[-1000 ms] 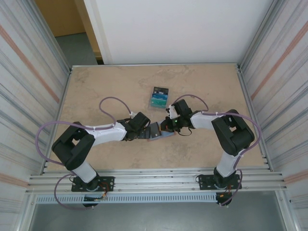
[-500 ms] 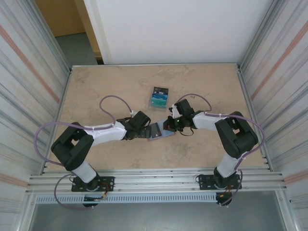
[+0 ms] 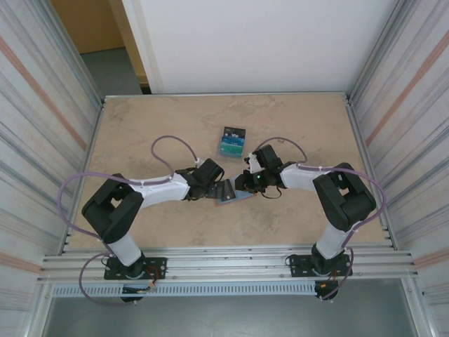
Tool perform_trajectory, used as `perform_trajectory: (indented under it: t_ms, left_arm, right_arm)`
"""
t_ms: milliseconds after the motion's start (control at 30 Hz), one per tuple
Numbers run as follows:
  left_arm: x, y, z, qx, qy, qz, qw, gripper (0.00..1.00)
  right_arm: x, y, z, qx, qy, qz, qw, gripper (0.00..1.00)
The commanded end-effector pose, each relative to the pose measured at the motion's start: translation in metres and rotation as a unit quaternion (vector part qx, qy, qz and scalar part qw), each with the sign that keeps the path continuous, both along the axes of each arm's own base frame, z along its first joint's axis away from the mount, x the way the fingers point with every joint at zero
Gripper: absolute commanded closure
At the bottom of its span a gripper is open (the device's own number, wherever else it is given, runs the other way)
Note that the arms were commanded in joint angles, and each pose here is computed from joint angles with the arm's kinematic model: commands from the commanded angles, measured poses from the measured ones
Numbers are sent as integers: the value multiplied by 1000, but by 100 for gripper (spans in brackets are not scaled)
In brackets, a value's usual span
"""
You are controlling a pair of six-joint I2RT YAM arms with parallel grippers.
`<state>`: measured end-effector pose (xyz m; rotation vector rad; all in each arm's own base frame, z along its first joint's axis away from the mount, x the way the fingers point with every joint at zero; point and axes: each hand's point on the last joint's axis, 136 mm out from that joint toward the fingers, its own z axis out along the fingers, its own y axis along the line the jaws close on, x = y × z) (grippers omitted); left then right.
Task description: Take the credit cards out of the card holder
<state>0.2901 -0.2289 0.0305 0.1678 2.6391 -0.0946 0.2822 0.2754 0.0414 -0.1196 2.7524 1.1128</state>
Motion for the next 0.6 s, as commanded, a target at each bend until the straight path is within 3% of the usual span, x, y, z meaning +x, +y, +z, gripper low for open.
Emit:
perform_trajectory:
  t_ms: [0,567]
  left_arm:
    - [-3,7,-7,18,16,3,1000,1]
    - [-12,15,-16,24,31,5,999,1]
  right_arm:
    - [-4,10,1,17,8,19,1000,79]
    - [-3,21,-12,37,33,31,998,75]
